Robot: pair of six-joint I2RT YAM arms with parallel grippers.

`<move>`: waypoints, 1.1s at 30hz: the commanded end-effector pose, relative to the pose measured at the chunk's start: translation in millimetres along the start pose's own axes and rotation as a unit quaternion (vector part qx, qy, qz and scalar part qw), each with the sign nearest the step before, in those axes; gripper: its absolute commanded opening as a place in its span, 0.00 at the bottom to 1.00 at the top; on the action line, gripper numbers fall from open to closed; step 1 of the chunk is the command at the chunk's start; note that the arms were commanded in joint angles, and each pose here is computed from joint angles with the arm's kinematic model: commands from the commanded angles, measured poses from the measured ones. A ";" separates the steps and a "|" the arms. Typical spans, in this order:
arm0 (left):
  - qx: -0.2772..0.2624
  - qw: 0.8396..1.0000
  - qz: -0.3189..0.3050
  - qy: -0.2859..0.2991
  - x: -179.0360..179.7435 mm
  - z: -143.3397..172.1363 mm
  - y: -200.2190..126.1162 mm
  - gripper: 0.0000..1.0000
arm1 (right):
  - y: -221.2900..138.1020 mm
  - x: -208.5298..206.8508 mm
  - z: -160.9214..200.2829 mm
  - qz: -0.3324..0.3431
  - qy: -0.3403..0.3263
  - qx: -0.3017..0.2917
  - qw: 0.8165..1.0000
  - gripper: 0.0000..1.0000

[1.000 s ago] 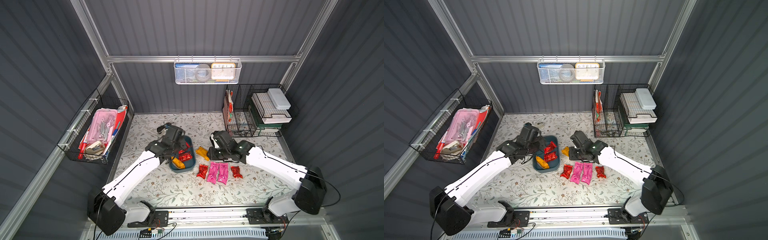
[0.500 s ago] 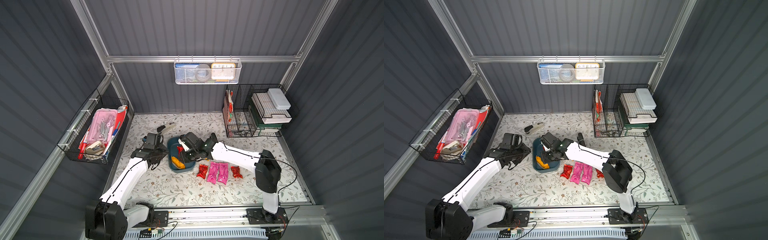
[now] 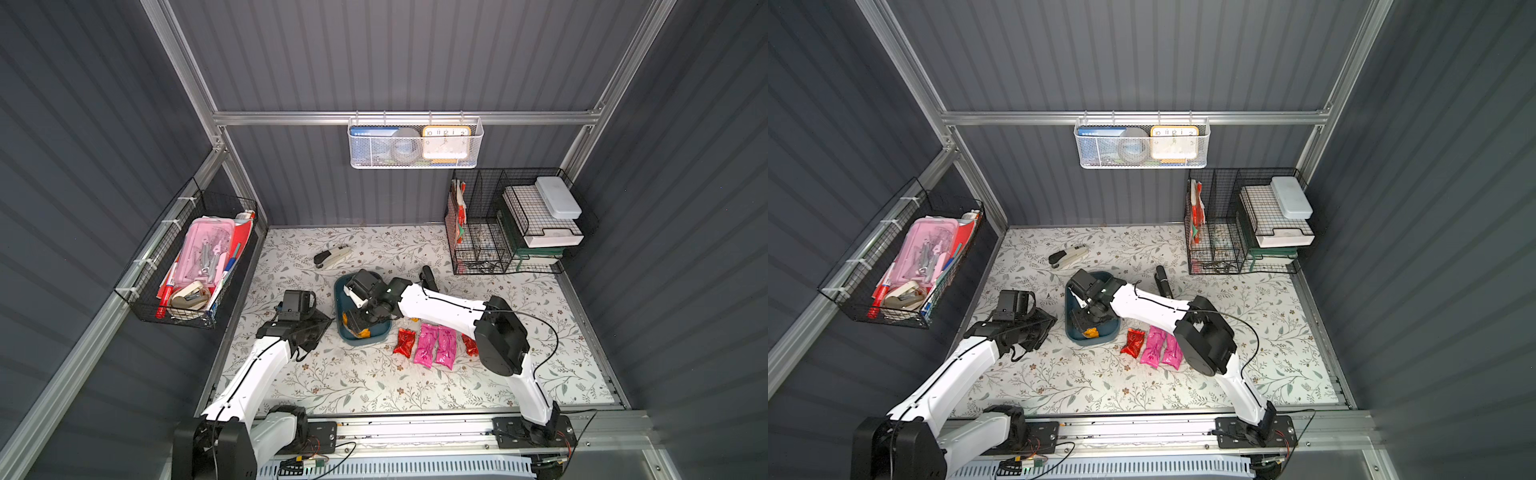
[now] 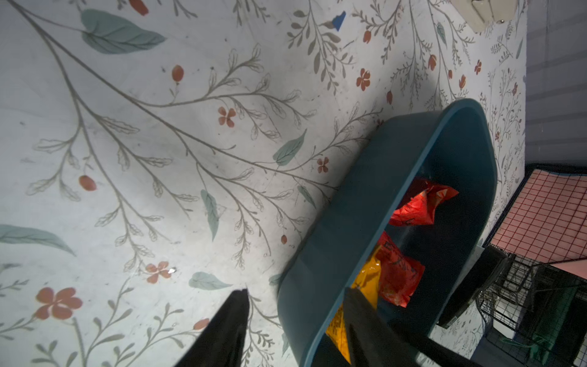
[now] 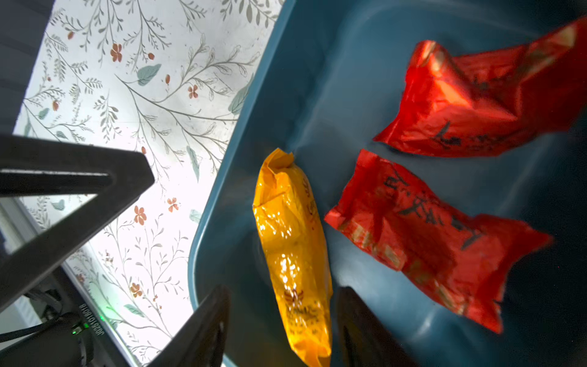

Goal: Take the tea bags out of the storage box
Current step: Pick up the tea bag from the storage box.

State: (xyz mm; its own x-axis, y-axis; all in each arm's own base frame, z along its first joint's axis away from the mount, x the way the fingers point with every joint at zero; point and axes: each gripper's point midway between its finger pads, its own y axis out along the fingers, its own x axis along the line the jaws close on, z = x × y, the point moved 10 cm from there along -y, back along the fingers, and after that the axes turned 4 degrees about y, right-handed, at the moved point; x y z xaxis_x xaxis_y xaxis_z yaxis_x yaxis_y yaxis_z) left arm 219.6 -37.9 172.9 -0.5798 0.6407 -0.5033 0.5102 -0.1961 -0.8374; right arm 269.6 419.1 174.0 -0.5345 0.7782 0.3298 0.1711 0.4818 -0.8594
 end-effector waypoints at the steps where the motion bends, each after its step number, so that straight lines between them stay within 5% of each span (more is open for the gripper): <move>1: 0.003 1.000 0.010 -0.025 4.1 2.7 0.6 0.53 | 3.7 0.2 0.5 0.016 -0.026 0.007 0.999 0.60; 14: -0.005 1.000 0.012 -0.006 1.6 1.8 -10.7 0.53 | 34.8 -0.8 -2.2 0.024 -0.041 0.028 0.998 0.56; 24: -0.016 1.000 0.005 0.024 -8.3 -5.7 -19.6 0.53 | 30.7 2.6 -7.9 0.023 -0.044 0.021 0.999 0.28; 33: -0.031 0.998 0.010 0.063 -14.5 -10.4 -26.2 0.53 | -5.9 11.9 -17.7 0.010 -0.033 -0.008 0.999 0.22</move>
State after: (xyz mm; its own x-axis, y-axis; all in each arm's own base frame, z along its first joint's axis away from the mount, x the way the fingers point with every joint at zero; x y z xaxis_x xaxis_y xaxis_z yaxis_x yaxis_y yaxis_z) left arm 220.4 -37.0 194.7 -0.5196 0.6861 -0.5092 0.5496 -0.1879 -0.8140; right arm 281.0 435.9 150.4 -0.5849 0.7668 0.2645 0.1588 0.4280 -0.8897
